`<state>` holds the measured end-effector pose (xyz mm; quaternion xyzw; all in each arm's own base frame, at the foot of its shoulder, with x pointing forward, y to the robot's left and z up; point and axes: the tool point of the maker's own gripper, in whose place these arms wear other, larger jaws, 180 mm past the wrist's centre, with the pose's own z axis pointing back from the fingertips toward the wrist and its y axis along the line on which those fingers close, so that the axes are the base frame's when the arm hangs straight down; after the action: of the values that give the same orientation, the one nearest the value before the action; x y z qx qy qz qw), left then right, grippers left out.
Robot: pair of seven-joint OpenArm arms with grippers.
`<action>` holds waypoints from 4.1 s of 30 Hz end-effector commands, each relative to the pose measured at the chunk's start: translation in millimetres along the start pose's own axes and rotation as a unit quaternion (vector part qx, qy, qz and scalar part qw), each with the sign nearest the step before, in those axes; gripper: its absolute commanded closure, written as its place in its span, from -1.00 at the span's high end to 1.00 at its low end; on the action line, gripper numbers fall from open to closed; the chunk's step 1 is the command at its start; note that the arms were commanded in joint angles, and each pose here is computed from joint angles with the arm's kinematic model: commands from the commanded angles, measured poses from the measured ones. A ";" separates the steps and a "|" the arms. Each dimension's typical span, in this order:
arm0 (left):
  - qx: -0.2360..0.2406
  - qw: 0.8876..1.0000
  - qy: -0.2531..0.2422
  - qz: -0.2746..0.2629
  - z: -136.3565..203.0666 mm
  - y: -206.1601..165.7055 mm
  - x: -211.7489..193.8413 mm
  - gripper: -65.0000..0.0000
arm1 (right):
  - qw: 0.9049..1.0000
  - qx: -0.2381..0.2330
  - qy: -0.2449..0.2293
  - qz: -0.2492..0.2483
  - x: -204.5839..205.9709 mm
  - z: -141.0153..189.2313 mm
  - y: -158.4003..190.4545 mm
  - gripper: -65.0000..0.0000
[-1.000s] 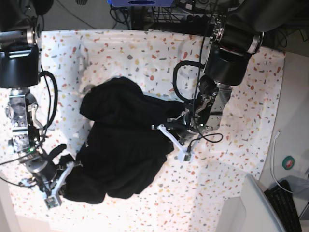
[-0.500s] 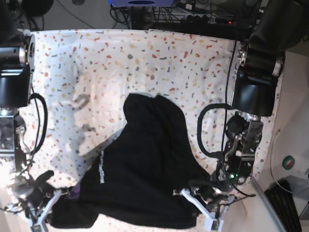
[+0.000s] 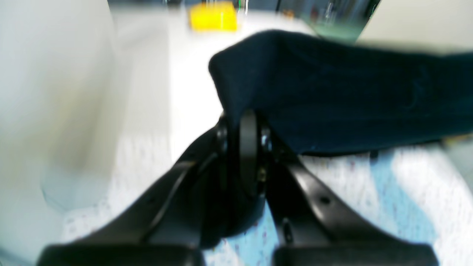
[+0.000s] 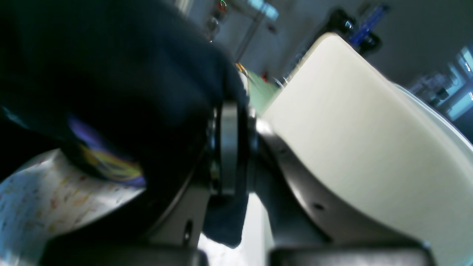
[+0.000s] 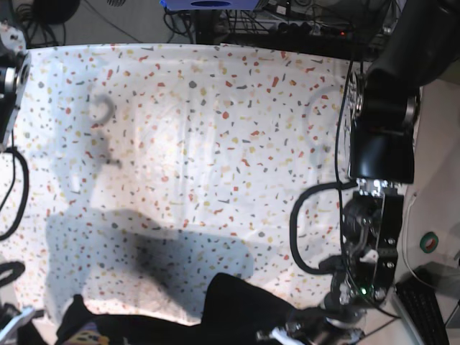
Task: Layout the t-shirt on the table in an organized manner, then fold the t-shirt properly
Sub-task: 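Lay the shirt flat on the cloth, pulling its edge apart, then regrasp the shirt edges with both grippers and pull them outward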
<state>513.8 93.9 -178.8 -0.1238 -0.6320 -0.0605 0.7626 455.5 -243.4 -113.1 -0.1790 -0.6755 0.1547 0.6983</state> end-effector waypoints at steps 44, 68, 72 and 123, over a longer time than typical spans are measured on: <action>0.168 0.964 0.197 0.068 196.5 110.4 -230.0 -1.00 | 0.906 0.101 0.371 -0.178 -281.1 138.1 147.9 -1.00; 0.298 0.915 0.215 0.164 288.9 145.9 -279.3 -1.00 | 0.882 0.323 0.330 -0.097 -226.1 158.0 309.5 -1.00; 0.301 0.915 0.217 0.159 291.4 149.7 -278.1 -0.58 | 0.857 0.332 0.381 -0.098 -260.3 155.6 321.7 -1.00; 0.191 0.938 0.289 0.008 75.6 140.6 -296.9 -1.00 | 0.873 0.245 0.400 -0.131 -327.2 92.2 240.7 -1.00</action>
<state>410.9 225.1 -482.7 0.0350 -0.3715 0.0342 0.9271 363.1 -169.3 -506.0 0.0586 -0.3246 0.1284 0.9353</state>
